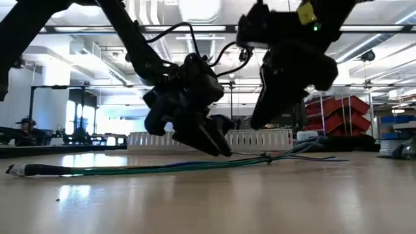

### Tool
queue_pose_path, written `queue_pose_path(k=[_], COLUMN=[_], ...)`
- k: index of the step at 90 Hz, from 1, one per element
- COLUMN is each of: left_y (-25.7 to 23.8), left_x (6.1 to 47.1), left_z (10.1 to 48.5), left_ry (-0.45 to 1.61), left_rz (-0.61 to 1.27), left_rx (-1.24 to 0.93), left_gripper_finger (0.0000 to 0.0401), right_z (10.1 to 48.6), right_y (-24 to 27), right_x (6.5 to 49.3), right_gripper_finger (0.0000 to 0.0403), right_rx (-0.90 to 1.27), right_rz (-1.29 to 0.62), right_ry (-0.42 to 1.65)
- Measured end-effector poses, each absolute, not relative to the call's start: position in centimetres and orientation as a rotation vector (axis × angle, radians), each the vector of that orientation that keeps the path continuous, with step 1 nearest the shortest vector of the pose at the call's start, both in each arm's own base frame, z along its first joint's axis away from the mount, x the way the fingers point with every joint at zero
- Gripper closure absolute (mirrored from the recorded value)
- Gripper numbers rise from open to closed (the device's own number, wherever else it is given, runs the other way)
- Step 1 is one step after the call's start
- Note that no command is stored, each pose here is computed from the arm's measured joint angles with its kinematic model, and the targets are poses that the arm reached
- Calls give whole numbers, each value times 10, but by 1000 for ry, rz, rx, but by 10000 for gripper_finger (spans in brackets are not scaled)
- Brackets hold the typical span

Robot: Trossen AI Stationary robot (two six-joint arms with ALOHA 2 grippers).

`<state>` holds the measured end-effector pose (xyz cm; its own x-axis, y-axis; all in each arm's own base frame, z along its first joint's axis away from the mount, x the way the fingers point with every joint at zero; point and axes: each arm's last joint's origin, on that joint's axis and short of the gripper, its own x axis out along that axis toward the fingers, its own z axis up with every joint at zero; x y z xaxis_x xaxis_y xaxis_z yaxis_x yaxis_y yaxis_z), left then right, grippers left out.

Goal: Ziptie cables
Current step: Insert the black ziptie on the cable wires, then put the cable wires with a zip tie into the white cable duct

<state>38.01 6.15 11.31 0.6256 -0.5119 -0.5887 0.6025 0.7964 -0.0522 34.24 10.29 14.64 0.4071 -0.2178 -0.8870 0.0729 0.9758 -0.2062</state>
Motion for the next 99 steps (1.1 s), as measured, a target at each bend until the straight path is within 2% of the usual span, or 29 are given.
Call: queue_pose_path(k=[6,16,36,66,99], left_y=[61,60,67,104,128], left_x=[378,371,353,334,327], left_z=[117,125,141,163,172], left_ry=[631,677,677,582,646], left_rz=[-644,-645,-630,-424,-136], left_rx=[152,183,223,193,252], left_gripper_finger=[237,230,250,273,222], right_z=[143,138,131,113,122], right_y=[91,72,53,45,47], right_x=[343,340,345,348,351], right_gripper_finger=[272,289,318,303,305], right_rx=[-113,-134,-190,-221,-160], right_rz=[-101,-67,68,195,186], right_ry=[1213,1309,1341,1393,1404])
